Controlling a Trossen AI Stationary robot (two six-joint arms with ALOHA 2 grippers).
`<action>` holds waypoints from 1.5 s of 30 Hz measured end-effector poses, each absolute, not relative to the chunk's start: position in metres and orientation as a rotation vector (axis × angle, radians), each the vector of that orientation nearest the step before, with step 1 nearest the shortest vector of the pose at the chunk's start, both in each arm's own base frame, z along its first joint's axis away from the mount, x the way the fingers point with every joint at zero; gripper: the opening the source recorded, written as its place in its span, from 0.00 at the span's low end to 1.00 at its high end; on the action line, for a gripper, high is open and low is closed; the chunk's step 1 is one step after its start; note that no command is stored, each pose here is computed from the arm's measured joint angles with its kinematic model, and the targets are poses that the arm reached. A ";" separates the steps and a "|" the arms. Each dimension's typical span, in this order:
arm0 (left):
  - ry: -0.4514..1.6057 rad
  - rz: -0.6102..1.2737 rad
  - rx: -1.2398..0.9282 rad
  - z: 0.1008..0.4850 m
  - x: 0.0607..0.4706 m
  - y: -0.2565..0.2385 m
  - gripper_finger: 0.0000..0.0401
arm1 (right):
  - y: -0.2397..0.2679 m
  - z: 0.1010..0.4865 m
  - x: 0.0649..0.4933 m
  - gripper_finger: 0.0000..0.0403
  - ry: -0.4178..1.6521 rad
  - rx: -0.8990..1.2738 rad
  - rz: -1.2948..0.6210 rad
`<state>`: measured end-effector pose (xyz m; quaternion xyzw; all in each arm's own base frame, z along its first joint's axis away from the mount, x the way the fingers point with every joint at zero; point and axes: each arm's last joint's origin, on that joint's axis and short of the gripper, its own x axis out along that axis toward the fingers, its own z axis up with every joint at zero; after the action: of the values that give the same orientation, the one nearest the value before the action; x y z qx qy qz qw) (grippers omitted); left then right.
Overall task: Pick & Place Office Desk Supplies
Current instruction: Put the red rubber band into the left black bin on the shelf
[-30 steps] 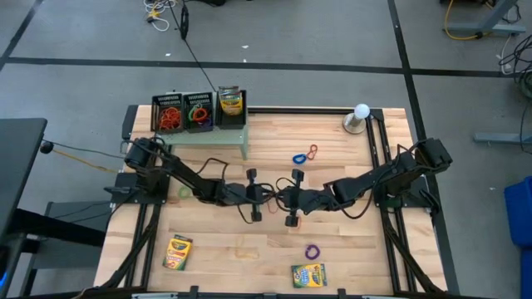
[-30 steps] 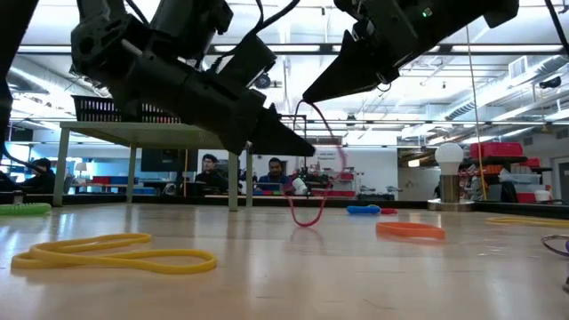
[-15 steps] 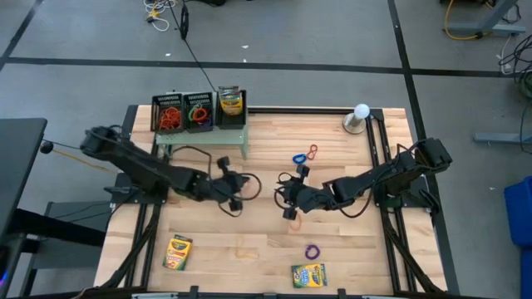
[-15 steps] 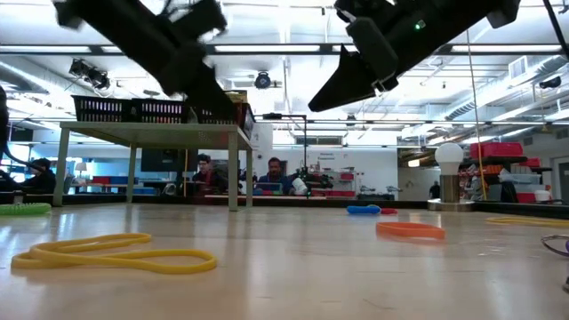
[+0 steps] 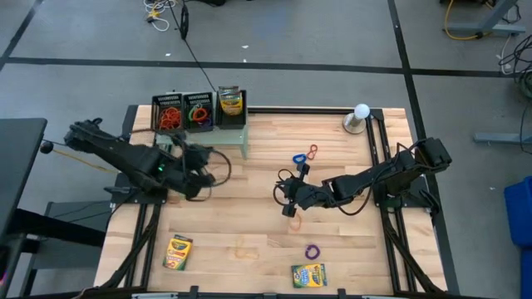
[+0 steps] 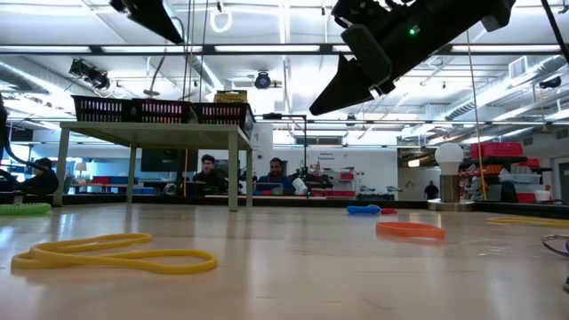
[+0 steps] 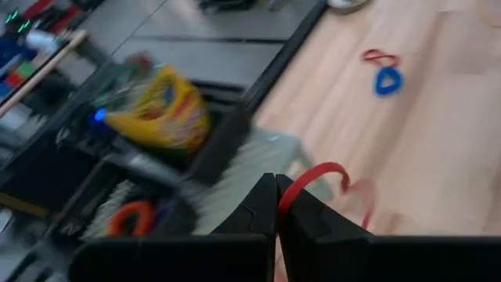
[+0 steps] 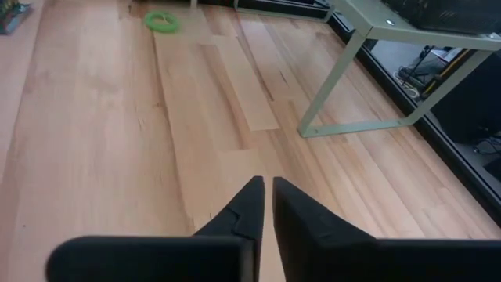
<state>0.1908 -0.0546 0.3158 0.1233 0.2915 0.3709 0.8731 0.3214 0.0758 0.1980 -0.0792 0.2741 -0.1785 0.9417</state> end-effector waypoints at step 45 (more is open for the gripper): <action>0.801 1.672 0.142 0.304 0.112 0.080 0.01 | 0.077 0.197 0.321 0.04 0.581 -0.163 -0.335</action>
<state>0.1119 0.0801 0.3037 0.0612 0.3451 0.7205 0.5983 0.3206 0.0766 0.1965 -0.0801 0.2848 -0.1642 0.9410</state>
